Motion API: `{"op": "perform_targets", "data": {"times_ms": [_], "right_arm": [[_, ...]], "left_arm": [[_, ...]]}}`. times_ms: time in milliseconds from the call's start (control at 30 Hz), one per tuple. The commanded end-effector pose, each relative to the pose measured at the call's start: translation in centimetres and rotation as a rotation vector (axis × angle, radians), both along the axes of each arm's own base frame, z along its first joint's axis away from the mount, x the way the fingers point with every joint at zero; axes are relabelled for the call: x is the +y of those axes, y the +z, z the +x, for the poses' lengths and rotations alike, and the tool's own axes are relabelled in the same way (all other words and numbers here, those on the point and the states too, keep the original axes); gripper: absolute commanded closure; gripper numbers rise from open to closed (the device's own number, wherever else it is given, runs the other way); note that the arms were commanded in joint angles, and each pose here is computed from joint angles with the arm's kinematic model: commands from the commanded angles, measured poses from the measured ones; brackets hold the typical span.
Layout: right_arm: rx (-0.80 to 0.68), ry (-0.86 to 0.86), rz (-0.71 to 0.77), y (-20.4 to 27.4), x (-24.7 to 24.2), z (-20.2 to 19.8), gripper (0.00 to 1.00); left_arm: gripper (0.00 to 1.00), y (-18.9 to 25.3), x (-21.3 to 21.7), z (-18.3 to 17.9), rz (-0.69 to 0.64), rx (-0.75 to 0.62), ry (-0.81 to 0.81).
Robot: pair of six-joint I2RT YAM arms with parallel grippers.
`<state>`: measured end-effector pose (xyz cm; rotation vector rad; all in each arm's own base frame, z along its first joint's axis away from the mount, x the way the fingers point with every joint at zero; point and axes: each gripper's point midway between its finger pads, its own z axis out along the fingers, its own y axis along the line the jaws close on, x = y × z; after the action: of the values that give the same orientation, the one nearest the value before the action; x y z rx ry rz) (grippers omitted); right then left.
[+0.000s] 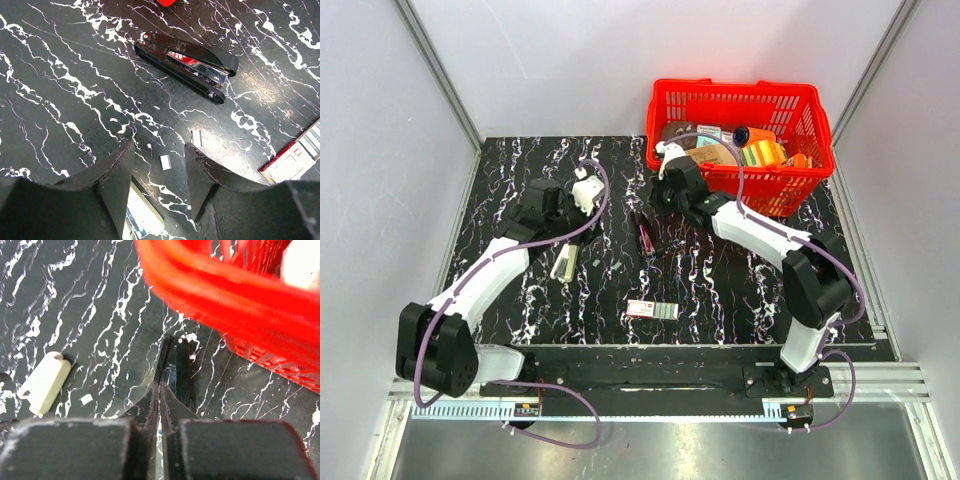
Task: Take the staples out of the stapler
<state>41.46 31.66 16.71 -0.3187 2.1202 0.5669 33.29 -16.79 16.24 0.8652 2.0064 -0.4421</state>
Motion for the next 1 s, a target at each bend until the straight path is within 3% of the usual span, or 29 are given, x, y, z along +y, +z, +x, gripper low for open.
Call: {"op": "perform_targets", "data": {"times_ms": [0,233,367,633,967], "right_arm": [[0.002,0.005,-0.058,-1.6,-0.2,-1.6,0.82],[0.039,-0.078,-0.06,-1.9,-2.6,-4.6,0.24],[0.077,-0.187,0.016,-0.1,-3.9,-5.5,0.08],[0.193,-0.314,-0.096,-1.2,-6.3,-6.2,0.01],[0.256,-0.255,-0.126,-1.8,-5.7,-7.2,0.0]], "left_arm": [[0.5,0.0,-0.1,-1.1,-0.041,0.011,-0.025],[0.45,-3.9,-2.1,-1.3,0.056,0.075,-0.034],[0.45,-4.3,-2.9,-0.7,0.046,0.087,-0.031],[0.43,-4.4,-2.6,-0.5,0.045,0.113,0.016],[0.4,-5.0,-2.7,0.1,0.094,0.128,0.05]]}}
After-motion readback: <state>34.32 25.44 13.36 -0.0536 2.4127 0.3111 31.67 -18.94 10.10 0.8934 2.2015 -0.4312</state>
